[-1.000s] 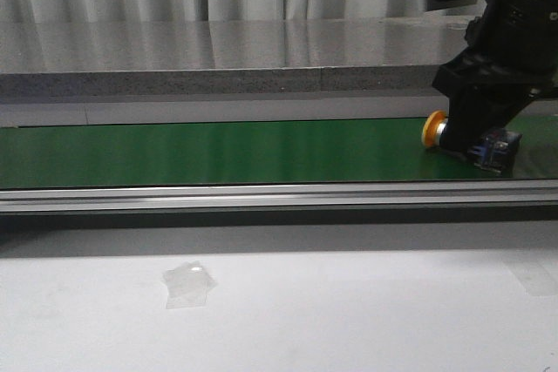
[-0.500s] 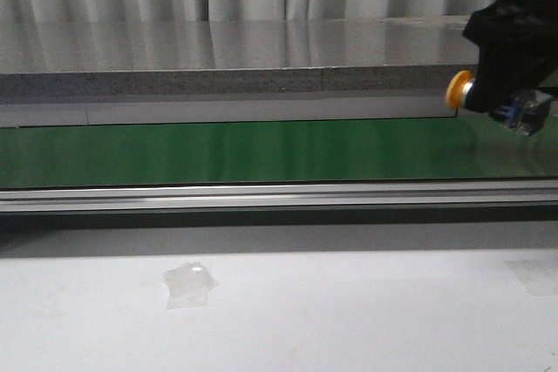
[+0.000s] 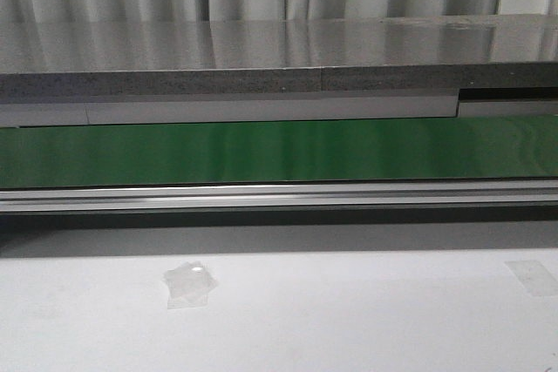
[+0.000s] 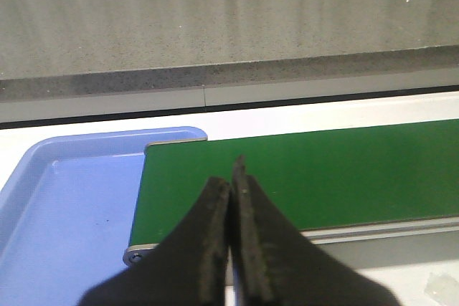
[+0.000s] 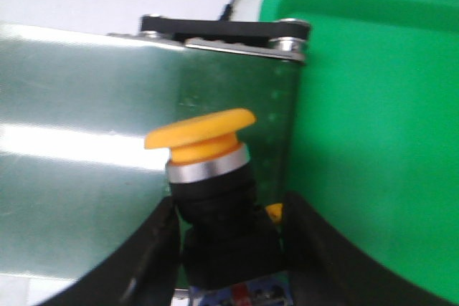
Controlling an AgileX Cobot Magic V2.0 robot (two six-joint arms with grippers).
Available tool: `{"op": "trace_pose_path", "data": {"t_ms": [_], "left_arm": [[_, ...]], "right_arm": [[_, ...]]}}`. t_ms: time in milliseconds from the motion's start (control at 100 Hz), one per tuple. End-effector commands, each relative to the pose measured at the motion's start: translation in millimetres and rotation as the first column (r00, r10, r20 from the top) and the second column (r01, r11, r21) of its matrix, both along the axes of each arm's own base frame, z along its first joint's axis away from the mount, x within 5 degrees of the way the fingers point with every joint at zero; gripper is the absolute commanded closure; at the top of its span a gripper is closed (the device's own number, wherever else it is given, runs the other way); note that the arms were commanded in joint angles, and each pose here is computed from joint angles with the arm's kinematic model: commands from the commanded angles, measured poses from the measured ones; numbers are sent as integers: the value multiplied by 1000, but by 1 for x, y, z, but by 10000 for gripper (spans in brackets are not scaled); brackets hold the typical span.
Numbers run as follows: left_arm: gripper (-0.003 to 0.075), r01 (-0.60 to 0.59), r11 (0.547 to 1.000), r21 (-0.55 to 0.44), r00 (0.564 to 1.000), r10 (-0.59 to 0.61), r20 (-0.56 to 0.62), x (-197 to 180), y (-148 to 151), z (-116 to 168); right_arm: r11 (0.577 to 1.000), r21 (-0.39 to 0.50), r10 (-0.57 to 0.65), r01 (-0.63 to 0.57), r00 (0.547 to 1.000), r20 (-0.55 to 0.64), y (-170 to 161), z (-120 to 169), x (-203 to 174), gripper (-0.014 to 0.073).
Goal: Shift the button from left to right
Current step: 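Grasp the button with the right gripper and lift it off the belt, then lower the button into the green tray and open the right gripper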
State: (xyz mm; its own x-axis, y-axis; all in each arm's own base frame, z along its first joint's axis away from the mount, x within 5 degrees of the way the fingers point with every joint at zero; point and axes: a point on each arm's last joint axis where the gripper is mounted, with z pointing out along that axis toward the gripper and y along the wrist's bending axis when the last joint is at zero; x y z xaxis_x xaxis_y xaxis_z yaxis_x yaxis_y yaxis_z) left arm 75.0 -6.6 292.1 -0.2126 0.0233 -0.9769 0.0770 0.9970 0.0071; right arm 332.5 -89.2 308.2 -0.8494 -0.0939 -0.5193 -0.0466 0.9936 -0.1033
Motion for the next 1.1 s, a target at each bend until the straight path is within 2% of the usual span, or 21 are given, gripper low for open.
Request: {"op": "trace_pose_path", "data": {"t_ms": [0,160,270,710,1090], "left_arm": [[740,-4,1000,-21,995,6,98,1,0,16],[740,-4,1000,-21,995,6,98,1,0,16],[740,-4,1000,-21,995,6,98,1,0,16],[740,-4,1000,-21,995,6,98,1,0,16],[740,-4,1000,-21,995,6,98,1,0,16]], "right_arm": [[997,-46,-56,63,989,134,-18,32,-7,349],[989,-58,-126,138,977,170,-44,30,-9,349],[985,-54,-152,162,976,155,-55,19,-4,349],[986,-48,-158,159,987,30,-75,-55,31,349],[986,-63,-151,151,988,1,-80,-73,40,343]]}}
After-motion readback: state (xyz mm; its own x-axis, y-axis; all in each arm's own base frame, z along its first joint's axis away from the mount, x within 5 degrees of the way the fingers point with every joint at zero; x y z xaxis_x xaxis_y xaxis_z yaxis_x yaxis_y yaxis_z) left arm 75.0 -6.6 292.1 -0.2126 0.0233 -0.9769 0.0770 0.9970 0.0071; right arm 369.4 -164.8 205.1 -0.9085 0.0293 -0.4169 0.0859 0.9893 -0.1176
